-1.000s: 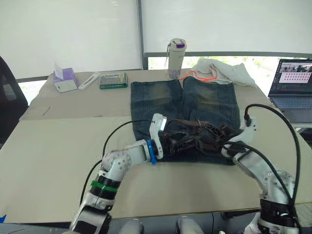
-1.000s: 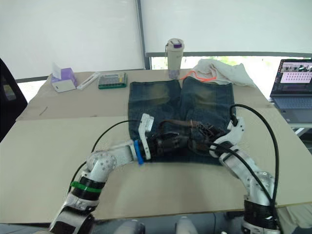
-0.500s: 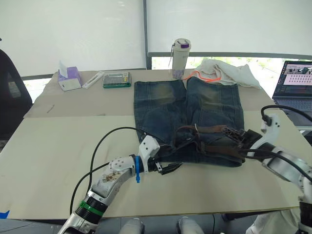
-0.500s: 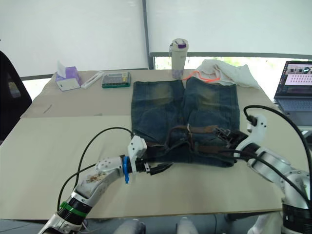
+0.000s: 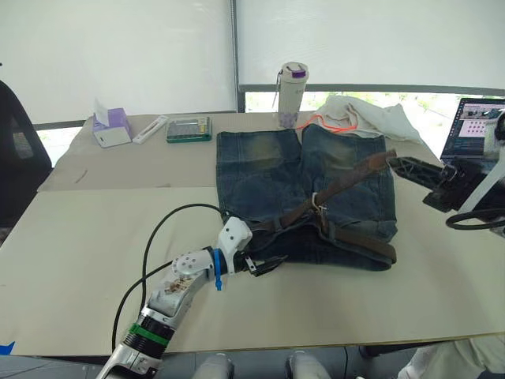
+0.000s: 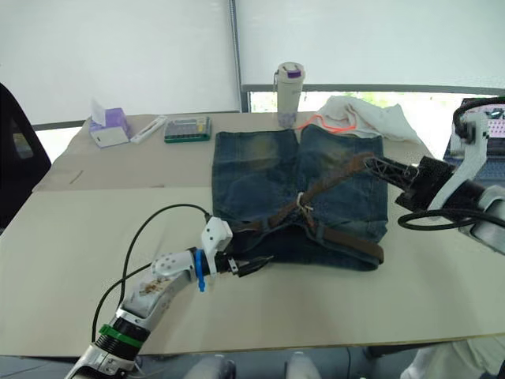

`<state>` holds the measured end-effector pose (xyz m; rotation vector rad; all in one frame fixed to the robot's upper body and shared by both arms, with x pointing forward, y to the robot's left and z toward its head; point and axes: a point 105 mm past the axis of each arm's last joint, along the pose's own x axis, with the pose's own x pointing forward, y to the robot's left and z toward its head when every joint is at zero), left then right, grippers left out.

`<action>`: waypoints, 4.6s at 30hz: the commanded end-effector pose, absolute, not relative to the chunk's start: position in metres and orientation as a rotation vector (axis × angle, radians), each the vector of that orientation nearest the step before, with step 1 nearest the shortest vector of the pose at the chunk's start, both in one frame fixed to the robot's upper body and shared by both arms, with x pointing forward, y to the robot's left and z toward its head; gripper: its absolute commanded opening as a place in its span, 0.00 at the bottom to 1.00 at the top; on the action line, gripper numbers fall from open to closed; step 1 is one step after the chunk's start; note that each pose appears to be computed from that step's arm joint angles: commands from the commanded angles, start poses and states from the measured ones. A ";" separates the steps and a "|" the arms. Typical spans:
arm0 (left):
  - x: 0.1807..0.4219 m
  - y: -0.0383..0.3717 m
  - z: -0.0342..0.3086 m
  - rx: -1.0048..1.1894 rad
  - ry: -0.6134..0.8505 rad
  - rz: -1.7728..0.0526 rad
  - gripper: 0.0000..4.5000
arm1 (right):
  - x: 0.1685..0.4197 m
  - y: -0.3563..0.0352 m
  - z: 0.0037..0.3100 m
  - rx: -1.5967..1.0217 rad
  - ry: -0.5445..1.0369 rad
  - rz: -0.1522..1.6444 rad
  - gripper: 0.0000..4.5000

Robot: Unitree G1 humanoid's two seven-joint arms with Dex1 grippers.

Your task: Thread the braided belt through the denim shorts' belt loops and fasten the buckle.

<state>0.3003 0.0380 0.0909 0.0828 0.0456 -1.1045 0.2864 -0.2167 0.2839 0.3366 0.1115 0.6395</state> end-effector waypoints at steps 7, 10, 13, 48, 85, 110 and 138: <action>0.297 0.003 0.168 0.081 -0.309 -1.050 1.00 | 0.280 -0.160 0.302 0.505 0.035 0.778 0.00; 0.303 -0.001 0.191 0.124 -0.426 -0.973 1.00 | 0.286 -0.151 0.292 0.545 0.057 0.755 0.00; 0.310 -0.001 0.214 0.154 -0.531 -0.870 1.00 | 0.291 -0.144 0.287 0.577 0.068 0.732 0.00; 0.345 0.025 0.195 -0.124 -0.317 -0.647 0.00 | 0.284 -0.152 0.266 0.195 -0.104 0.732 0.69; 0.314 0.117 0.152 -0.799 -0.028 -0.747 0.00 | 0.289 -0.146 0.071 -0.358 0.383 0.884 0.69; 0.309 0.153 0.149 -0.864 -0.115 -0.692 0.00 | 0.313 -0.149 0.140 -0.209 0.121 0.919 0.04; 0.309 0.156 0.137 -0.812 -0.090 -0.683 0.00 | 0.340 -0.121 0.130 -0.330 0.043 1.033 0.02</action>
